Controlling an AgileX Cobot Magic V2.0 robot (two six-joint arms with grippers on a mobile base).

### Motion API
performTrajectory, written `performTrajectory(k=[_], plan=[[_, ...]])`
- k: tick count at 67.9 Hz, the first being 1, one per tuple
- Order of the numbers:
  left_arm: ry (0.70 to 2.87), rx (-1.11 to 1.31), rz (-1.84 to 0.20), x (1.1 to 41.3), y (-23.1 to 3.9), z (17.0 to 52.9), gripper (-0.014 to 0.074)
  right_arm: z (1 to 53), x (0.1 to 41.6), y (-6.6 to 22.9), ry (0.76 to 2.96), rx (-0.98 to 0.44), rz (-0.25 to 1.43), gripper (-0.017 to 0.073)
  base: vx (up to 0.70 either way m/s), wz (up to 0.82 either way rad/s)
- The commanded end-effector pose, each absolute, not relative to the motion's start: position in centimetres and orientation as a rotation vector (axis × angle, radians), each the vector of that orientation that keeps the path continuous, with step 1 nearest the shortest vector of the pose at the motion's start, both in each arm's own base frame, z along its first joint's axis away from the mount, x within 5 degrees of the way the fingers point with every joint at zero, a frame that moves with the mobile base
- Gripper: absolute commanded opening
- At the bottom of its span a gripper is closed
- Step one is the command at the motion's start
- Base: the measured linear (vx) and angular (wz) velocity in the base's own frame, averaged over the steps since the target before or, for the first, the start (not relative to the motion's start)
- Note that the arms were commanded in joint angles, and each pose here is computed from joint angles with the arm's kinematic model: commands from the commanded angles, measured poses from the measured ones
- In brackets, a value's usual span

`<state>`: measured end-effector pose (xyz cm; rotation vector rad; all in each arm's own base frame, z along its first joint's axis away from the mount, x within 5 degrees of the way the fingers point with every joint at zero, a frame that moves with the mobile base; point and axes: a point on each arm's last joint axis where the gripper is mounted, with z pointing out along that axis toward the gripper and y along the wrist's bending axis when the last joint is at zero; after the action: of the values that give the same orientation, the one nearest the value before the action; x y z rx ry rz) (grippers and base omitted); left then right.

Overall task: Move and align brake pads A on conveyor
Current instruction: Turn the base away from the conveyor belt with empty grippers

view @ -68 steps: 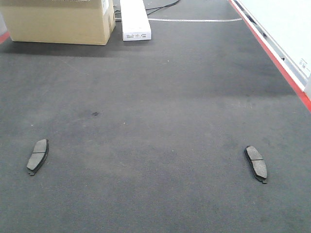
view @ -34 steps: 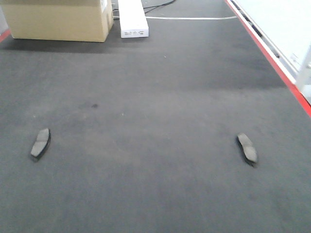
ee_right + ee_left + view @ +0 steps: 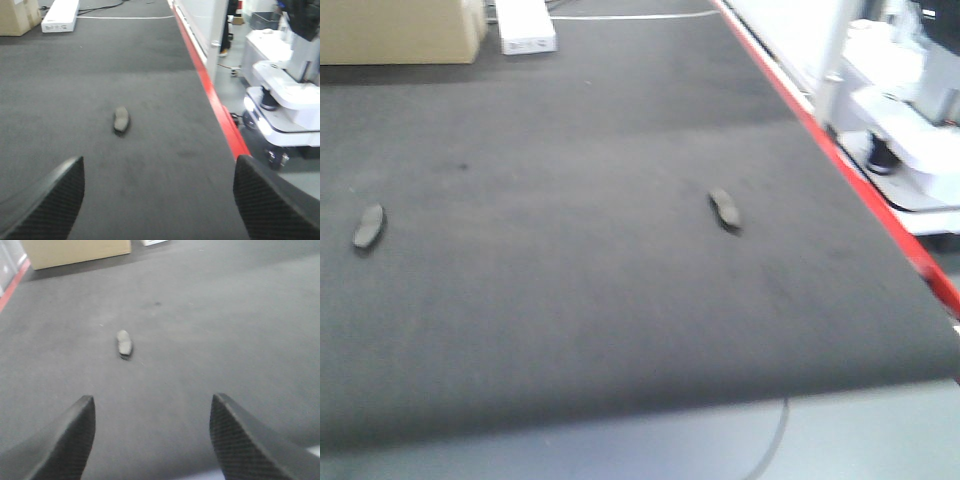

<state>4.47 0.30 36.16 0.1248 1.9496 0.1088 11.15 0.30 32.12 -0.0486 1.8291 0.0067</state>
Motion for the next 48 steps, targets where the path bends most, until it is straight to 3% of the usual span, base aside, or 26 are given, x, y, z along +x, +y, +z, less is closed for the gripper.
performTrajectory(k=[1,28,48], plan=[[1.876,0.127,0.107,4.75,0.25,37.21,0.0460,33.56,11.31,0.26,1.738,-0.049,-0.003,0.0592,-0.44,-0.27],[1.877,0.127,0.108,4.75,0.25,37.20,0.0460,33.56,11.31,0.26,1.739,-0.049,-0.003,0.0592,-0.48,-0.32],[1.877,0.127,0.108,4.75,0.25,37.20,0.0460,33.56,11.31,0.26,1.739,-0.049,-0.003,0.0592,-0.47,-0.59]])
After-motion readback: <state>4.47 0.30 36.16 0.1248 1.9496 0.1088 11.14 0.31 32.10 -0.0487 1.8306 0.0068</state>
